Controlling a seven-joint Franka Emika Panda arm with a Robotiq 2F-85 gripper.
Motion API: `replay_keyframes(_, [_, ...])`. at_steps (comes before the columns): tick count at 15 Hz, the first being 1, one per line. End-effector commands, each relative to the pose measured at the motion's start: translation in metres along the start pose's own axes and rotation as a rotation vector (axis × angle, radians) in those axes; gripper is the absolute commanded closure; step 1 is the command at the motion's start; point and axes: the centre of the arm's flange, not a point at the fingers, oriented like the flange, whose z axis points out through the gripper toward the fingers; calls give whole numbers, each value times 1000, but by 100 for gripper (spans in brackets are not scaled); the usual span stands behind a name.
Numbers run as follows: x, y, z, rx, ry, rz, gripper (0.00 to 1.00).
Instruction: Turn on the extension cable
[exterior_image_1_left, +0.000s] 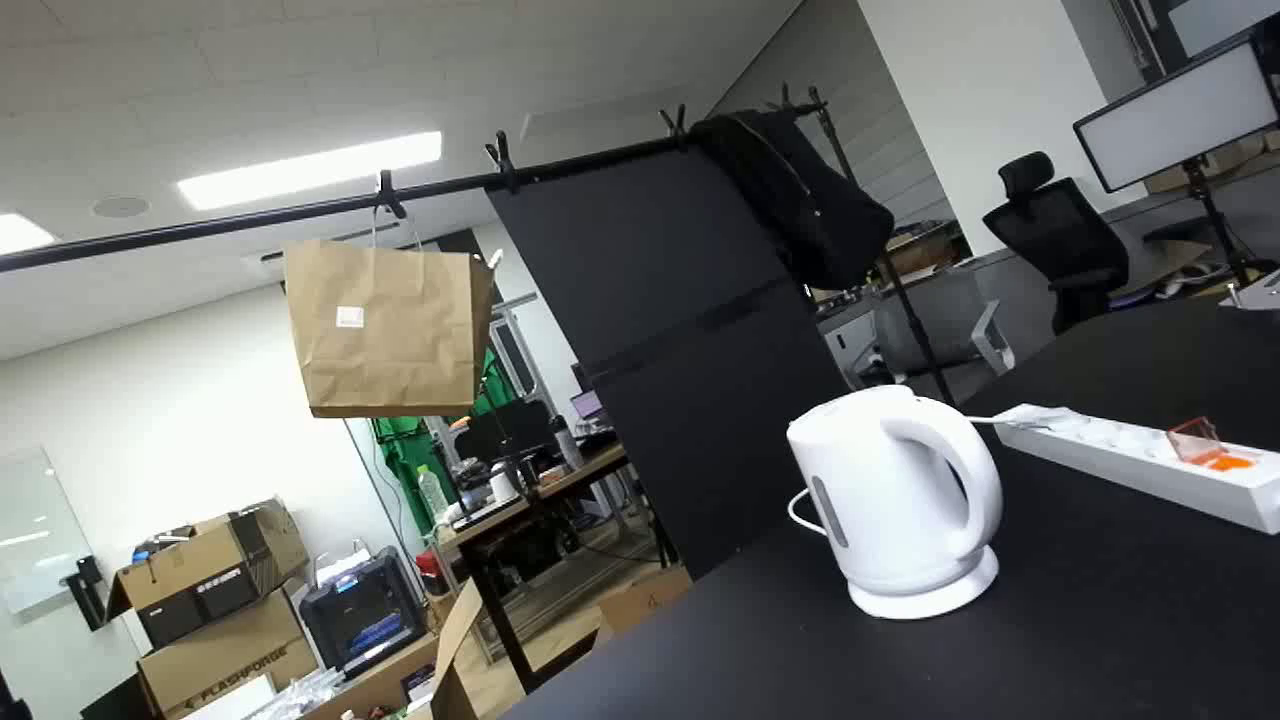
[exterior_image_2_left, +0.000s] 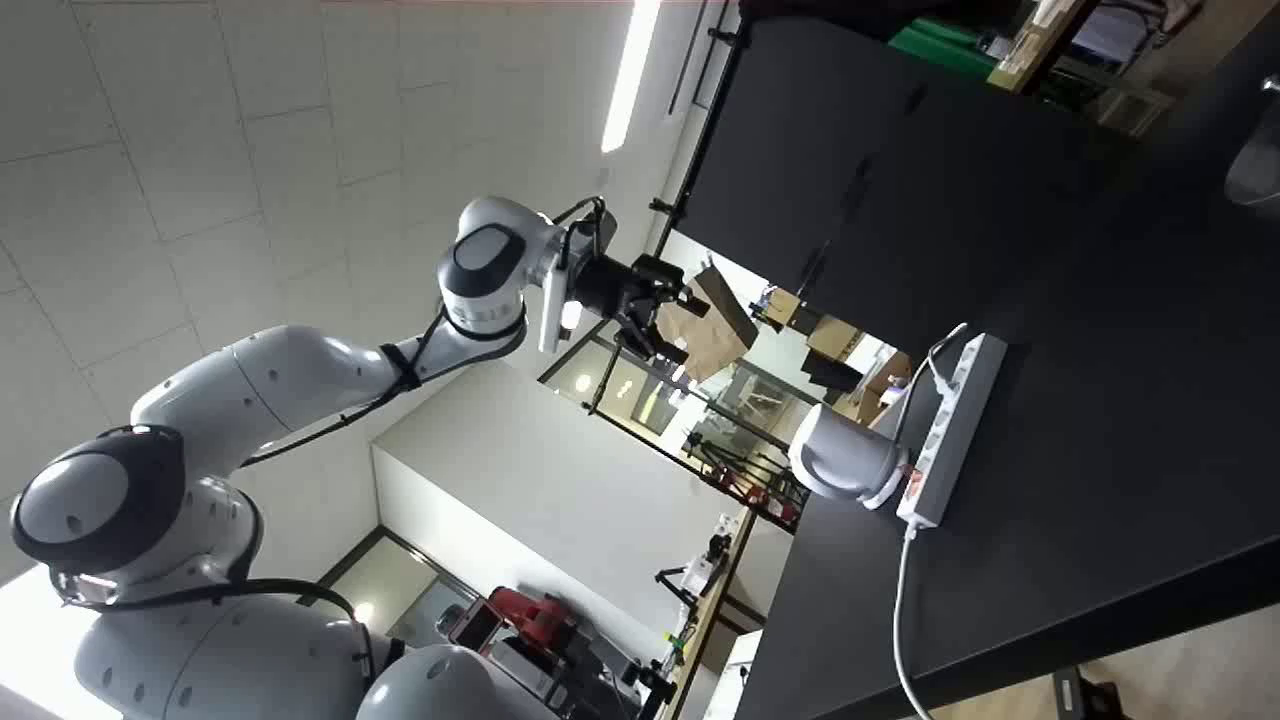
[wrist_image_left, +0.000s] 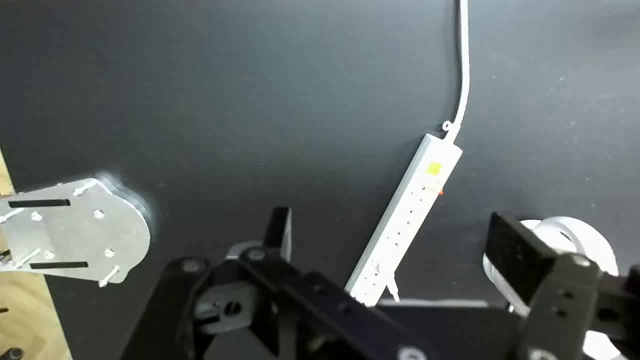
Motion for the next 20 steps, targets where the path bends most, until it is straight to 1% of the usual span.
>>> replay_keyframes(1, [0,0,0,0,0,0,0])
replay_keyframes(13, [0,0,0,0,1,0,0])
replay_keyframes(17, [21,-12,15,-59,68,116,0])
replay_keyframes(20, [40,-33,39,-90,105,168,0])
